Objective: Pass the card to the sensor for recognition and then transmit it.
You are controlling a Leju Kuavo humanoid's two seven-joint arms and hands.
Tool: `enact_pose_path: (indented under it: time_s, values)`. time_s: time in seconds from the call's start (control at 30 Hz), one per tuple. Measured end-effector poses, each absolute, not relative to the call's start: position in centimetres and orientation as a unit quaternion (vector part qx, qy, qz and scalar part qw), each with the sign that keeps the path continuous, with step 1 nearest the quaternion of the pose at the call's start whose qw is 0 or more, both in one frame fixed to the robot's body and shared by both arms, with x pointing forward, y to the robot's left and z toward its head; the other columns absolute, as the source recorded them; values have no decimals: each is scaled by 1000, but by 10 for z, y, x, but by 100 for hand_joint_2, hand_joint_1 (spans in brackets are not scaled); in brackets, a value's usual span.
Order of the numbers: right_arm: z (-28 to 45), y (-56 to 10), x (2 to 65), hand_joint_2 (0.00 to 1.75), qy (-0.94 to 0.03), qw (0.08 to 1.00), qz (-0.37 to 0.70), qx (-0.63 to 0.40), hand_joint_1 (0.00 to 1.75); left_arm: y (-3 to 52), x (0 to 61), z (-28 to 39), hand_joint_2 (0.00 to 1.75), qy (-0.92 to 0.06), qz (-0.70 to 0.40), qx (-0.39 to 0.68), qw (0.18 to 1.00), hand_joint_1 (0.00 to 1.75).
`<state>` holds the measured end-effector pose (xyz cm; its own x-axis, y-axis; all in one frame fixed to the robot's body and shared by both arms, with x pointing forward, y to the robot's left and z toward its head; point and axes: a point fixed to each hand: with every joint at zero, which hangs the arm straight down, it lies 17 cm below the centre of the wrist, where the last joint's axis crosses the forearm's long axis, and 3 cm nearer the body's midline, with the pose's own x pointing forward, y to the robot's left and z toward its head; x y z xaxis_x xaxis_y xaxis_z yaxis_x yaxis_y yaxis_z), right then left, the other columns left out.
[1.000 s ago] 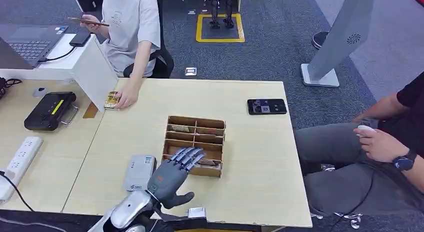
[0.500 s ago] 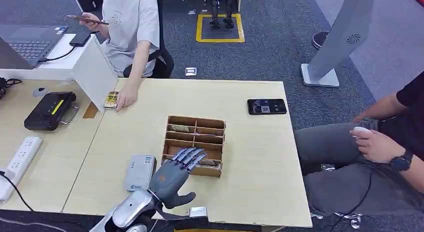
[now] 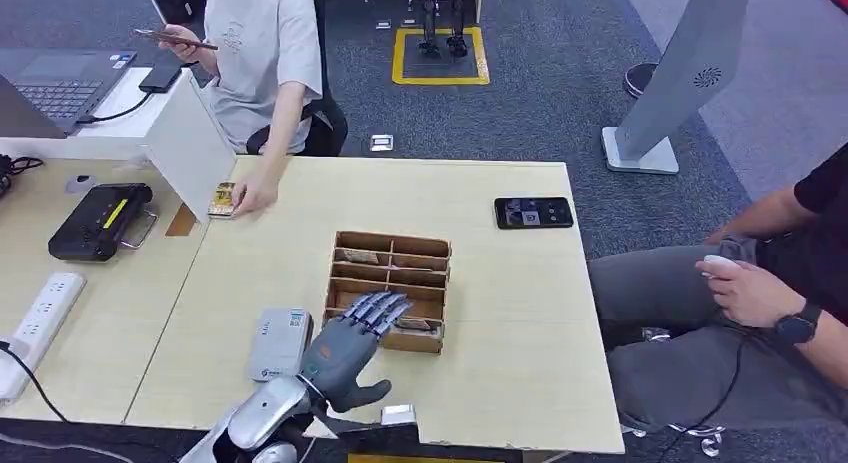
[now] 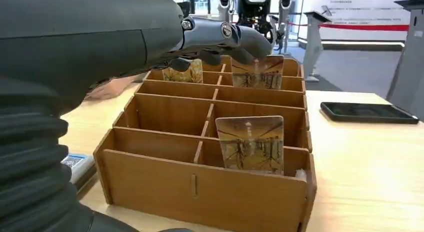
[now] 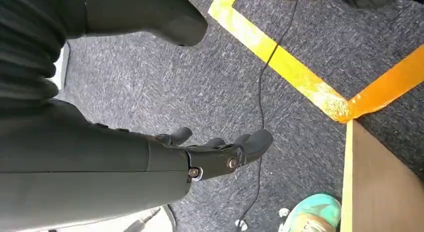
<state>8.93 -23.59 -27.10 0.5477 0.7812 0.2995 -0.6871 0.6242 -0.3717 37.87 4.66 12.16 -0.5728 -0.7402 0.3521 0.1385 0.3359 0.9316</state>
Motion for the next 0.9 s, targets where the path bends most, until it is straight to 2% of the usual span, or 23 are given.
enact_pose_path:
  time_s: [0.9]
  values:
    - [-271,-238,90,175,-220,875,418,-107,0,44,384,122,175,-710,-517,193,437,0]
